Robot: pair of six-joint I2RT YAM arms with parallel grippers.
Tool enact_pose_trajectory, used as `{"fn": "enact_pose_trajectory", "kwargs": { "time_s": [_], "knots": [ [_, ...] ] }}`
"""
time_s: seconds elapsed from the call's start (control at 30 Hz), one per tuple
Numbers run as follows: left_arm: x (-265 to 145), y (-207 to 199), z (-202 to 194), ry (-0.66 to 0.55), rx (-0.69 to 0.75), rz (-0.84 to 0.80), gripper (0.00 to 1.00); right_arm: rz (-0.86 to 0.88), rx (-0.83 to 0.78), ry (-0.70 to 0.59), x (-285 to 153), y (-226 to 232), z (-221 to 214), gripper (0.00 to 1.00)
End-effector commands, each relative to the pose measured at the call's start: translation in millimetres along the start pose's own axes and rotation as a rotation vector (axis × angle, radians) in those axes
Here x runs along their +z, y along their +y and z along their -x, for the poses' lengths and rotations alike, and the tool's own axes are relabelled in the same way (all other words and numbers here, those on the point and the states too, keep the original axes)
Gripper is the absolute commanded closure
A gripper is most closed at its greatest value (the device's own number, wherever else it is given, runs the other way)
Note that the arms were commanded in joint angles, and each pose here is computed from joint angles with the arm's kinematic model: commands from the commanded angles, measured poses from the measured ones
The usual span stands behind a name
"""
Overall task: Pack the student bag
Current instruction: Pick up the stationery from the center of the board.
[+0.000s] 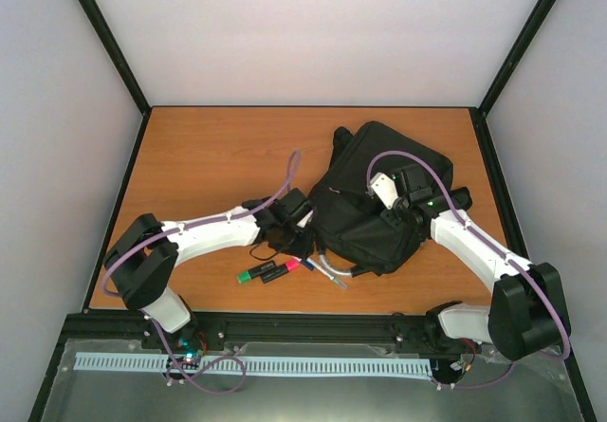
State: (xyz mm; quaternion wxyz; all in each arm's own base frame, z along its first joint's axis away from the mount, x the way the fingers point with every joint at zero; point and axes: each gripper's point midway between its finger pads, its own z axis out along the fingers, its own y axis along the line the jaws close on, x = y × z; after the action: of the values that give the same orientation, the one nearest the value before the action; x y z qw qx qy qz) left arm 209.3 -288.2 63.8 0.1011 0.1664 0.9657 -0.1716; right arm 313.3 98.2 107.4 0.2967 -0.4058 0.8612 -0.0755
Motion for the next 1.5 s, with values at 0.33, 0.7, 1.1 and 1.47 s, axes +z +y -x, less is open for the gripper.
{"fn": "enact_pose_trajectory", "kwargs": {
  "time_s": [0.33, 0.7, 1.1, 1.47],
  "knots": [
    [17.4, -81.3, -8.2, -0.015, 0.169, -0.140, 0.57, -0.195, 0.041, 0.142, 20.9, -39.3, -20.9, 0.97],
    [36.1, -81.6, -12.2, 0.026, 0.069, -0.102, 0.55, -0.109, 0.046, 0.153, 25.9, -24.5, -25.3, 0.97],
    [50.1, -69.8, -9.2, 0.063, 0.013, 0.008, 0.49, -0.087, 0.049, 0.147, 24.2, -19.8, -25.8, 0.97],
    [26.9, -73.0, -9.9, 0.008, -0.041, -0.025, 0.48, -0.075, 0.051, 0.148, 24.2, -17.6, -26.5, 0.97]
  ]
}}
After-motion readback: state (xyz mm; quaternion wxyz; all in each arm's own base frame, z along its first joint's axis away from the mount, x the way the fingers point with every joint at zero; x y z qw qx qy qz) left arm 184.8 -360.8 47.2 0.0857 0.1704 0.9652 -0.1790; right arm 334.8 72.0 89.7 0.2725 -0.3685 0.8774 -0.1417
